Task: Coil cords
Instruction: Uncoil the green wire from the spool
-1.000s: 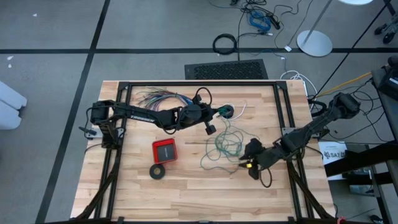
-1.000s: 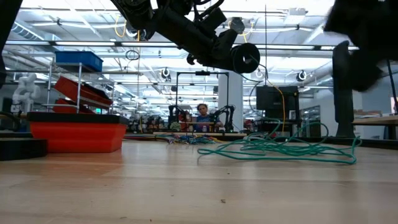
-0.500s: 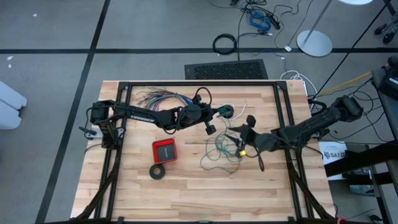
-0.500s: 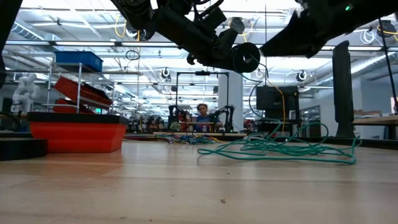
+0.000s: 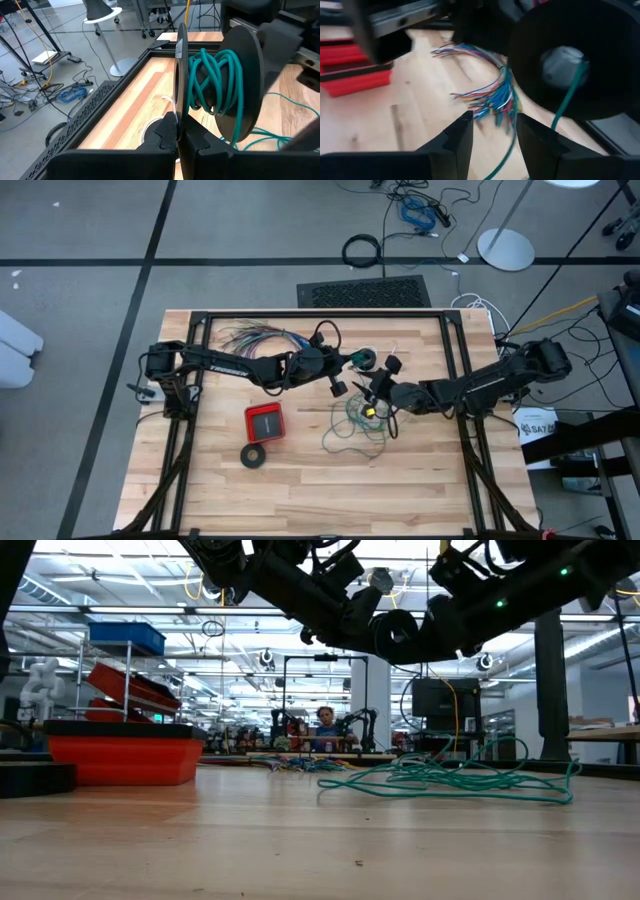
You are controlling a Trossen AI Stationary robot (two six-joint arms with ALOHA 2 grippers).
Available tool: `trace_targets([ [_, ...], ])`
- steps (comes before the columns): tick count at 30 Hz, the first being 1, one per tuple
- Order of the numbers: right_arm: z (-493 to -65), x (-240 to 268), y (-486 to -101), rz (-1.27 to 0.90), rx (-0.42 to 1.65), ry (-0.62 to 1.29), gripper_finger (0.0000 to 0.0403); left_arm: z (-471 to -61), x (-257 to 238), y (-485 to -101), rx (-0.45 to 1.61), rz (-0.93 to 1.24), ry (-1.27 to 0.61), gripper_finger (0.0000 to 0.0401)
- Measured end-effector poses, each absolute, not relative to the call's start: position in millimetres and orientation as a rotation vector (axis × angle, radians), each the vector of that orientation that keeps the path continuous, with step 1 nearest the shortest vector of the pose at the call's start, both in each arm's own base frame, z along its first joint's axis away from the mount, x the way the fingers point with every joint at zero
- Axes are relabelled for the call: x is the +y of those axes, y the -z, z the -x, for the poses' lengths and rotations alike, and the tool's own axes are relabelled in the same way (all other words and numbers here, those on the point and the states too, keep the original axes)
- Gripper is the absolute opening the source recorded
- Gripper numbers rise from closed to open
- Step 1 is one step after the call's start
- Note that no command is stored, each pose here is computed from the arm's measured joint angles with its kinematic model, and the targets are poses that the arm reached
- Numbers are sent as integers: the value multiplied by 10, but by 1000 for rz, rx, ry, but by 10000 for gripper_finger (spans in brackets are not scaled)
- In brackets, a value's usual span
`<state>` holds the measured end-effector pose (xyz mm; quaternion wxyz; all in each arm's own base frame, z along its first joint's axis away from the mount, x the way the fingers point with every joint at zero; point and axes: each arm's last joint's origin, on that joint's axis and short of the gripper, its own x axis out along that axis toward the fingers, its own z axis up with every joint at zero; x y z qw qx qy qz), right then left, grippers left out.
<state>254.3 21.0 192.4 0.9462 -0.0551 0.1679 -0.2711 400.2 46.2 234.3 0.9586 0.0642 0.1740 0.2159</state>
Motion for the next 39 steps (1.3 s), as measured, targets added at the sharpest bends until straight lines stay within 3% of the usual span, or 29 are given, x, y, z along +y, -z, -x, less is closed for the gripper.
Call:
trace_targets([
  [7,-2571,154,-1861,130,365,596,110,-4004,458,-2342,353,-127,-423,0],
  [15,-2595,133,-1847,112,370,530,7,-4006,456,-2345,350,-125,-415,0],
  [26,-2660,315,-2139,58,187,367,1,-3999,457,-2327,370,-129,-421,0],
  [34,-2280,540,-2314,157,218,714,0,-3991,461,-2313,386,-134,-438,0],
  [39,-2079,424,-2201,-27,332,728,0,-3997,462,-2328,370,-132,-439,0],
])
